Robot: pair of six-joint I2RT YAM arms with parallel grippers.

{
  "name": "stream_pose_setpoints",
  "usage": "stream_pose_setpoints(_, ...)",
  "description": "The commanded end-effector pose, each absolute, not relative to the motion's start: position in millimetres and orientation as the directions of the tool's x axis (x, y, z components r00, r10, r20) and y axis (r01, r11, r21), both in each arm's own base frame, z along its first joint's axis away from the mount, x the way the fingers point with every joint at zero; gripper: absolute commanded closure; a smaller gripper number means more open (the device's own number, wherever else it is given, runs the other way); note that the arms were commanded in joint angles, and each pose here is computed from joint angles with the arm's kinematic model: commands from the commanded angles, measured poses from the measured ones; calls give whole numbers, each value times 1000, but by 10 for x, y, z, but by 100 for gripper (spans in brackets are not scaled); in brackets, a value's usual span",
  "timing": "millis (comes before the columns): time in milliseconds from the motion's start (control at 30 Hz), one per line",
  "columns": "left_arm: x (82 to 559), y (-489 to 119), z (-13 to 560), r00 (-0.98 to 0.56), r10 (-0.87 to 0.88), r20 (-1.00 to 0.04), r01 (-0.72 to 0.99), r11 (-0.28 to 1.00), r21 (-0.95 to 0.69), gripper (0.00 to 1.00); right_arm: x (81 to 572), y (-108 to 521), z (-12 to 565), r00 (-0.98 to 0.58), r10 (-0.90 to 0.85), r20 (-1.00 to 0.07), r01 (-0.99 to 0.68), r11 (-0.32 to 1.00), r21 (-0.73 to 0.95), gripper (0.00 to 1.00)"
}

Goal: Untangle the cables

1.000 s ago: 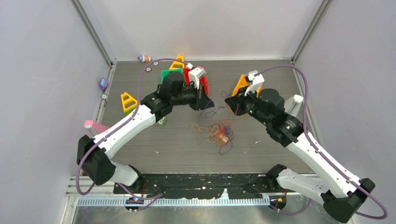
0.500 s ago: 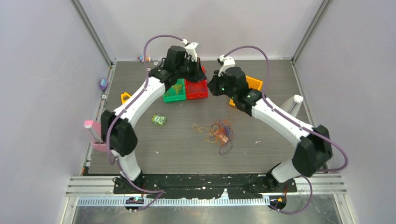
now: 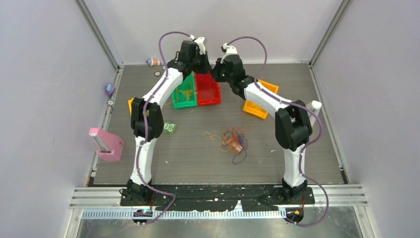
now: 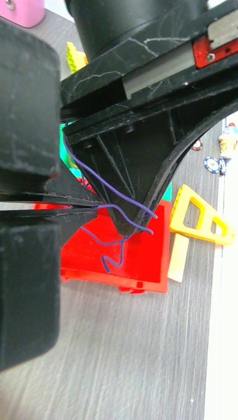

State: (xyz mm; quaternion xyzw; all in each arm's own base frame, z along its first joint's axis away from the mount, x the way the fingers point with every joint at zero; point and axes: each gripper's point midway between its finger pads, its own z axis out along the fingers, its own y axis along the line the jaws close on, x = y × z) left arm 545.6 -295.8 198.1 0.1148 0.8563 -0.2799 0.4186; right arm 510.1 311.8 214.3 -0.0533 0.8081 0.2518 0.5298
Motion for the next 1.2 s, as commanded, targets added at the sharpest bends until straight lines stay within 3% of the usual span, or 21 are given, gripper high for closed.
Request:
stream_pose_setpoints(0,5850,-2948,2132,-529,-107,-842,427,824,-374,100,5414,3317,2346,-396,255,-882,-412,809,418,95)
stream_pose_setpoints(200,6063,-2906,1961,-513,-130,-849,400,838,-370,100,5670,3465,2020,-454,252,-854,-415,788,454,95)
stream_pose_setpoints(267,6057,-2906,1892,-529,-129,-839,397,836,-379,94,5670,3484,1909,-477,247,-844,-412,785,463,94)
stream_pose_setpoints(333,6007,-2910,1830,-557,-120,-822,400,828,-392,85,5648,3496,1836,-494,244,-835,-411,780,472,84)
stream_pose_setpoints(400,5956,-2880,1790,-581,-112,-806,383,837,-392,76,5613,3499,1805,-503,245,-829,-412,775,479,59)
stream_pose_setpoints(467,5921,-2815,1780,-591,-97,-801,366,853,-373,71,5585,3479,1827,-500,248,-829,-413,773,481,52)
stream_pose_setpoints(867,5625,-2488,1918,-610,-26,-792,306,914,-265,49,5183,3142,2085,-481,253,-840,-391,796,463,42)
stream_pose_setpoints(1167,5392,-2319,1625,-688,44,-725,260,947,-189,44,4831,2842,2231,-460,253,-851,-371,816,443,39)
